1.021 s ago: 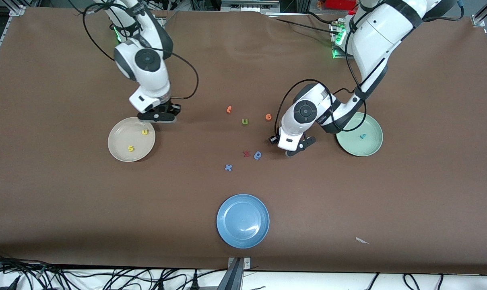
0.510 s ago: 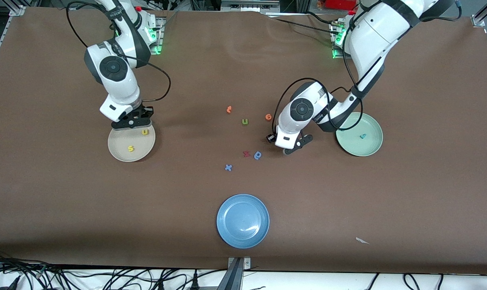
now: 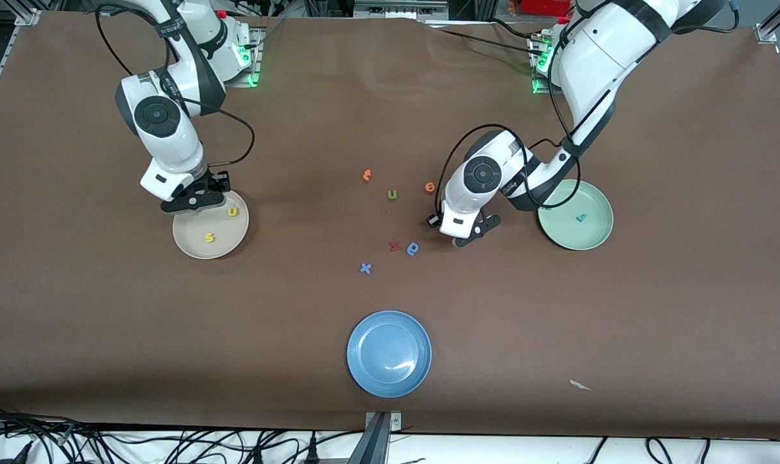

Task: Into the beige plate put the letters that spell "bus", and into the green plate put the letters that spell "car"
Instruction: 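Drop the p on the white plate while the left gripper carries the a, then drop the a on the green plate while the right gripper returns to rest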

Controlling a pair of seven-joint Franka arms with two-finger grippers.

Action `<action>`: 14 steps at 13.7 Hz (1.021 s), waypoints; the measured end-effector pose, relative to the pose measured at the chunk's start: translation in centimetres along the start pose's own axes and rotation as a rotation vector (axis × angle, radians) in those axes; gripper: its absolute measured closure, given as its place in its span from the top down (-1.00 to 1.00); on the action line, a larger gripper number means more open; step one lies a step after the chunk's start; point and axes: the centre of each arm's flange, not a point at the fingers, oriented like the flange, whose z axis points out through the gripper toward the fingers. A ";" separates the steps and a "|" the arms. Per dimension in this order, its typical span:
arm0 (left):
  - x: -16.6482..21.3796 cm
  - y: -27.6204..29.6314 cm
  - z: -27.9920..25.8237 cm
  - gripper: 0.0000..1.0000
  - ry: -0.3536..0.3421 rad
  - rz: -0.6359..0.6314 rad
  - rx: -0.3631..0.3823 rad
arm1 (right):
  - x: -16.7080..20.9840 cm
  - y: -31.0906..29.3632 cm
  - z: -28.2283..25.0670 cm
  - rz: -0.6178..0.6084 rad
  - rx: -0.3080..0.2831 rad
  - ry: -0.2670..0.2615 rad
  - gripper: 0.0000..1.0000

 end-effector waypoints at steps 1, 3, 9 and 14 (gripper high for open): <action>0.0 0.0 0.0 -0.37 0.000 -0.001 0.000 | 0.1 0.0 -0.1 0.013 0.011 -0.001 0.91; 0.3 0.0 -0.1 -0.37 0.002 -0.005 -0.002 | 0.5 0.3 -0.7 0.072 0.049 -0.018 1.00; 5.4 -2.0 -6.2 -0.37 -0.023 0.037 0.089 | 4.8 3.3 -10.3 0.197 0.091 -0.110 1.00; 11.9 -9.7 -15.0 -0.37 -0.150 0.196 0.183 | 6.1 5.0 -18.9 0.251 0.159 -0.136 1.00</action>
